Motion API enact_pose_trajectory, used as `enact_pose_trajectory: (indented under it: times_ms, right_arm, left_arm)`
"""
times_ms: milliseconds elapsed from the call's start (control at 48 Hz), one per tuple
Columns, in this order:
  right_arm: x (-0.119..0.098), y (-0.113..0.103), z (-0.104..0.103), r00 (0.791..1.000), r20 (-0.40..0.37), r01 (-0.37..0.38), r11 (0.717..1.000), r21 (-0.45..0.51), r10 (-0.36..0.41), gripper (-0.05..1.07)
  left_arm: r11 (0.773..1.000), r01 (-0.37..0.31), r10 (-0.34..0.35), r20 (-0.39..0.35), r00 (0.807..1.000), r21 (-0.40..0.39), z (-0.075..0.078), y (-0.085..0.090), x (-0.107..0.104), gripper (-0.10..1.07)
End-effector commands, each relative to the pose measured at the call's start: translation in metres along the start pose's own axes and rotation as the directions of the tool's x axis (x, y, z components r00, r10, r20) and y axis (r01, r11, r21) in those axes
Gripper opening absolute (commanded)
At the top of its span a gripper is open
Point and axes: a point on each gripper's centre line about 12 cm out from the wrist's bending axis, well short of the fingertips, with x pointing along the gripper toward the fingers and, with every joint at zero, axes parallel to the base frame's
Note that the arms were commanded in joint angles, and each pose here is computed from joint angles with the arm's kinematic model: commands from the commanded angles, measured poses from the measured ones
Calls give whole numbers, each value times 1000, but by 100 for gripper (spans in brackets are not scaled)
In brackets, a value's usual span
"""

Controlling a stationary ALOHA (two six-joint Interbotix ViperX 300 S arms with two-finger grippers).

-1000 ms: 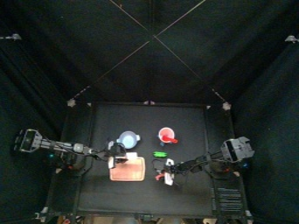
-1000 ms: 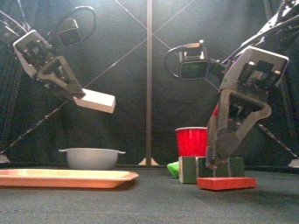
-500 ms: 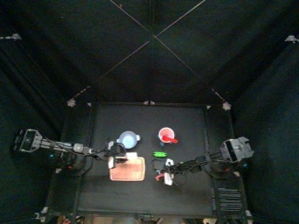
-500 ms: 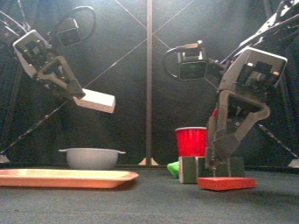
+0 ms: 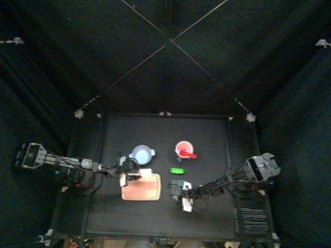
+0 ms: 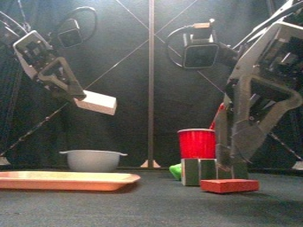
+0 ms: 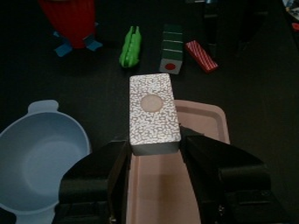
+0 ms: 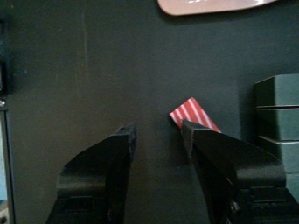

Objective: Place salmon below green sushi roll

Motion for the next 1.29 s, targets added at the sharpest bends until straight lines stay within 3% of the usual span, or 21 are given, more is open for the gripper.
enact_pose_trajectory:
  times_ms: [0,438,1271]
  right_arm:
    - [-4,7,11,999,32,-19,1000,3,19,82]
    - [16,8,10,1000,1,-6,1000,-6,6,82]
    - [16,4,18,1000,17,4,1000,-23,-3,82]
  left_arm:
    - [1000,-1,1,15,1000,-1,6,0,-1,42]
    - [1000,-1,1,15,1000,-3,6,0,-1,42]
    - [1000,-1,1,14,1000,-3,5,0,0,42]
